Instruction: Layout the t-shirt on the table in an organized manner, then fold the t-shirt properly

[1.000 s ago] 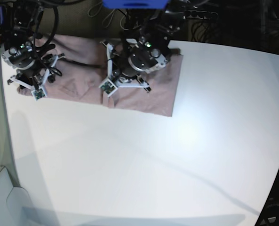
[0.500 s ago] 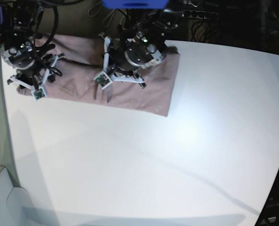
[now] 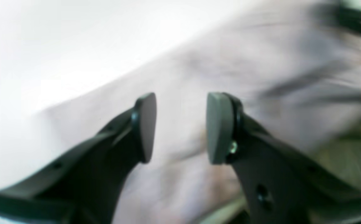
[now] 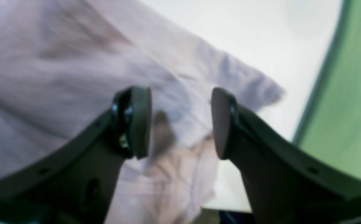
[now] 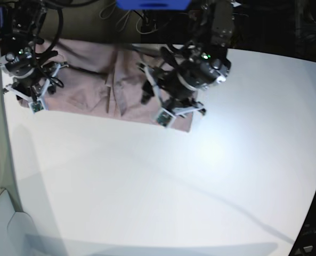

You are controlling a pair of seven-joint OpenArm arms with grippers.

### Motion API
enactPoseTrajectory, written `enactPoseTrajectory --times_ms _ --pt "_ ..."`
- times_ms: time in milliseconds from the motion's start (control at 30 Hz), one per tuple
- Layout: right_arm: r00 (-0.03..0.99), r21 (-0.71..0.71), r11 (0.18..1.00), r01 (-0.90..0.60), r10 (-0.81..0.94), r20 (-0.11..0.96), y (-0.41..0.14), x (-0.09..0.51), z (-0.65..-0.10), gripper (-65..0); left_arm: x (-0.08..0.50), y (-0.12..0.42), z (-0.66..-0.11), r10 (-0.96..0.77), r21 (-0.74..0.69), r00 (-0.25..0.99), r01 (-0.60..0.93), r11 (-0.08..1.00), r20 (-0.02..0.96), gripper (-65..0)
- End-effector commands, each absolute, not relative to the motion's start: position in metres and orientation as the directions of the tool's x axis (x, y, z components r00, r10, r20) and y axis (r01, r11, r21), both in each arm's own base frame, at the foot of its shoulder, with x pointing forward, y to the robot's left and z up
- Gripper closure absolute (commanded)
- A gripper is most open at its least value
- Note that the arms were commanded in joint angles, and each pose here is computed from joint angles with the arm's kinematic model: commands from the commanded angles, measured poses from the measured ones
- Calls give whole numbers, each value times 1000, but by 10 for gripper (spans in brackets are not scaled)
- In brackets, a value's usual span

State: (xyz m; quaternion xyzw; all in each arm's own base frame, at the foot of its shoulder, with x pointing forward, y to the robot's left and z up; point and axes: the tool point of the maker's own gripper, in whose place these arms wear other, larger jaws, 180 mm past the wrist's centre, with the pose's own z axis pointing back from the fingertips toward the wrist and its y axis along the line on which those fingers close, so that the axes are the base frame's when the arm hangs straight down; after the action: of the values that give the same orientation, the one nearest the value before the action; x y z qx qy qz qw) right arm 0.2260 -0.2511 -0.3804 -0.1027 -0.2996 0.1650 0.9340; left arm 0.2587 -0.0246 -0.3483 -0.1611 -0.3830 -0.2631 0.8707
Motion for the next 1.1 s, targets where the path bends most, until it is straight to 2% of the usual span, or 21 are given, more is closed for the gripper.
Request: enactPoseTrajectory --times_ms 0,67,167,267,500,1067 --pt "758 -311 923 -228 369 539 -257 230 -371 -325 265 -18 -347 -305 -92 574 559 824 760 -285" --pt "782 -326 926 -190 344 520 -271 230 -367 -365 268 8 -370 -271 -116 639 496 861 720 -343" --pt "824 -343 930 -134 297 483 -291 224 -364 -419 275 23 -387 -282 -122 669 490 863 688 -450" --pt "825 -360 927 -103 282 490 -304 229 -358 -425 275 24 -401 -265 -170 699 486 857 664 -519" --pt "863 -303 952 -48 192 468 -321 229 -380 -426 271 23 -419 -257 -209 738 475 855 624 -523" --pt "927 -185 982 -45 110 359 -327 215 -436 -421 263 39 -428 -284 -187 749 475 860 599 -522"
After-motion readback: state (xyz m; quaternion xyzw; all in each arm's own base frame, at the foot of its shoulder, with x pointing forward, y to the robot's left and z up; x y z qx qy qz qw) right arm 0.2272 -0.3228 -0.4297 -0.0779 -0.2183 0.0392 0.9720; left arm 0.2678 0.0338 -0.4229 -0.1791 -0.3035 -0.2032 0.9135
